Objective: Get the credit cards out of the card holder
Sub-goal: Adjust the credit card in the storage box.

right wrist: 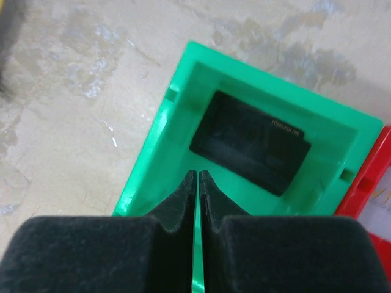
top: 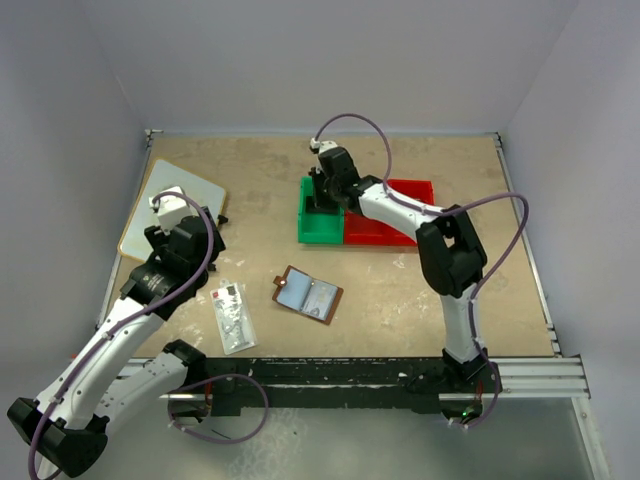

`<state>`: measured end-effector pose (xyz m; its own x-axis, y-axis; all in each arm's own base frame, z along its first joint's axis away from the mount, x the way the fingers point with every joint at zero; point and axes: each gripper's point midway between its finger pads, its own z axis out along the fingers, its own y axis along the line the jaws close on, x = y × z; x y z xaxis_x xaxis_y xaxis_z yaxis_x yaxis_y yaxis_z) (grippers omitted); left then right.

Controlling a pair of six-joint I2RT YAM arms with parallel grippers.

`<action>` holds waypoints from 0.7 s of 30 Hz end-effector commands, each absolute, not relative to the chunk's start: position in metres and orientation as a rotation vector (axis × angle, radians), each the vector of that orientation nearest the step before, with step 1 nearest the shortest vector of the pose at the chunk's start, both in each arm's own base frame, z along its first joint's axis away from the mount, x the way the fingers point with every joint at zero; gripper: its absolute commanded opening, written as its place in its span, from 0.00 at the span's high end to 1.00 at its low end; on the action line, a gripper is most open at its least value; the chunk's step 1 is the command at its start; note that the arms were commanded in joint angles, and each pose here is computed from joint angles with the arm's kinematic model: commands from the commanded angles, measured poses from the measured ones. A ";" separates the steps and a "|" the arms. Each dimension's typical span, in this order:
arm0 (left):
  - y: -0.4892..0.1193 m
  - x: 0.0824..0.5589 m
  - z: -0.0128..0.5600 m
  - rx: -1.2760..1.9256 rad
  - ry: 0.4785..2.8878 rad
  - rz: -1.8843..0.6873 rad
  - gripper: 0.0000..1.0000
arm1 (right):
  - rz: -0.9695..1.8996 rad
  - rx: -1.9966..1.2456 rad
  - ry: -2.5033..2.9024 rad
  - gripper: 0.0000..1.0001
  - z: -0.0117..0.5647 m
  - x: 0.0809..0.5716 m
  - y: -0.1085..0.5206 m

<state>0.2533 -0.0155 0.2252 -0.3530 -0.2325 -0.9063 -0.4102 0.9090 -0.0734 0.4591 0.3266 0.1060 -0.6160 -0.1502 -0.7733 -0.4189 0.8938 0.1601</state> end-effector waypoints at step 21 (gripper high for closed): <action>-0.012 0.255 0.235 -0.472 1.910 0.198 0.26 | -0.049 -0.188 2.379 0.96 0.043 0.459 0.314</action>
